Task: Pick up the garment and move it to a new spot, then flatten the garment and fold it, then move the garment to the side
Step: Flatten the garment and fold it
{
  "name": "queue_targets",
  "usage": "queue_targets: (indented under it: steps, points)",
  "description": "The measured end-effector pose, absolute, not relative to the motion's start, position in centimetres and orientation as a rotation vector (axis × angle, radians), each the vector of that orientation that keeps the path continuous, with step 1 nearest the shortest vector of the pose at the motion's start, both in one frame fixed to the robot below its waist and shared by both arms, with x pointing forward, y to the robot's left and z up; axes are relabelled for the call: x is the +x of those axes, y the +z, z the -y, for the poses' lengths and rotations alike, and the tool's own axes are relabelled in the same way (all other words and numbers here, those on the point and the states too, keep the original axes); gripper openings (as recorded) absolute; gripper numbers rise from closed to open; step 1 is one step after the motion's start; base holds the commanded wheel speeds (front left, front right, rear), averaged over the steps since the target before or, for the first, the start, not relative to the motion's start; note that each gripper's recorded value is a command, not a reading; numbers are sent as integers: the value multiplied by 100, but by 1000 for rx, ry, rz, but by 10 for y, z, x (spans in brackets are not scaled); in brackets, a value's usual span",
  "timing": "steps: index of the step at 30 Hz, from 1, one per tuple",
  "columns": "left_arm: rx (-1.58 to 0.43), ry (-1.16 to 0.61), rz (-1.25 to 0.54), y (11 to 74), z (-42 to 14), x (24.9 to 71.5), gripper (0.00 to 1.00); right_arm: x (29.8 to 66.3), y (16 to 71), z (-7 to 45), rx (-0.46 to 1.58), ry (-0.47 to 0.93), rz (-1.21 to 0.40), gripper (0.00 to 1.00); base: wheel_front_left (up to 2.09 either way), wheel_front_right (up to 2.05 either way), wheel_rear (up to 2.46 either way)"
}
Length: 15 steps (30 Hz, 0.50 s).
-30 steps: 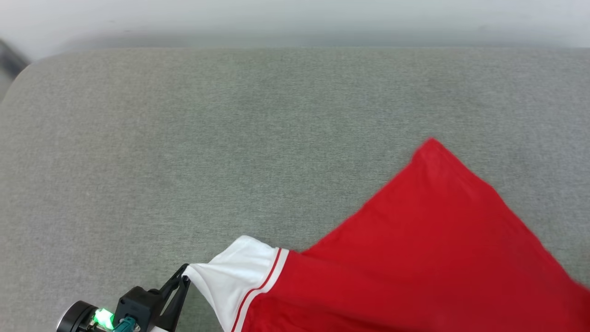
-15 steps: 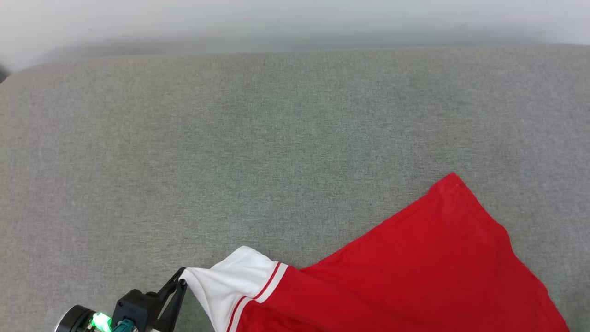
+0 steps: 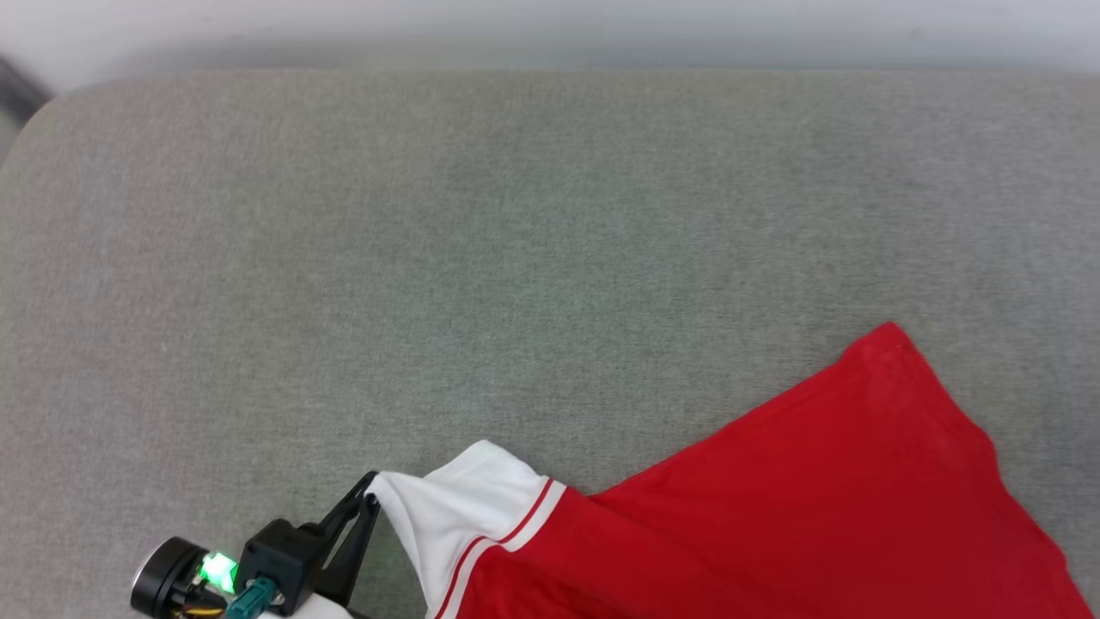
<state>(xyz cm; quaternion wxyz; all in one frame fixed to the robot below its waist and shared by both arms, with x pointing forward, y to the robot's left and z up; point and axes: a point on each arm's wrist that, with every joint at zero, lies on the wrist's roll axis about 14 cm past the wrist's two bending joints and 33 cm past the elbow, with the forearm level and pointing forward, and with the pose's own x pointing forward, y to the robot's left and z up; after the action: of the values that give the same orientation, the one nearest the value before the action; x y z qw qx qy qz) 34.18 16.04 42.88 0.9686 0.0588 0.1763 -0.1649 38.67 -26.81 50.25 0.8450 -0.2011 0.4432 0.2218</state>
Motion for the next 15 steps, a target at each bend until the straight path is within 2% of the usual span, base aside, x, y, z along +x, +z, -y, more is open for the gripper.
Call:
queue_targets:
  steps: [8,15]
  points:
    - [109,-329,-366,421,-158,349,0,422,475,220,-525,572,-1037,100,0,0,0]
    - [106,-304,-390,411,-163,354,0,453,427,187,-492,605,-1158,100,0,0,0]
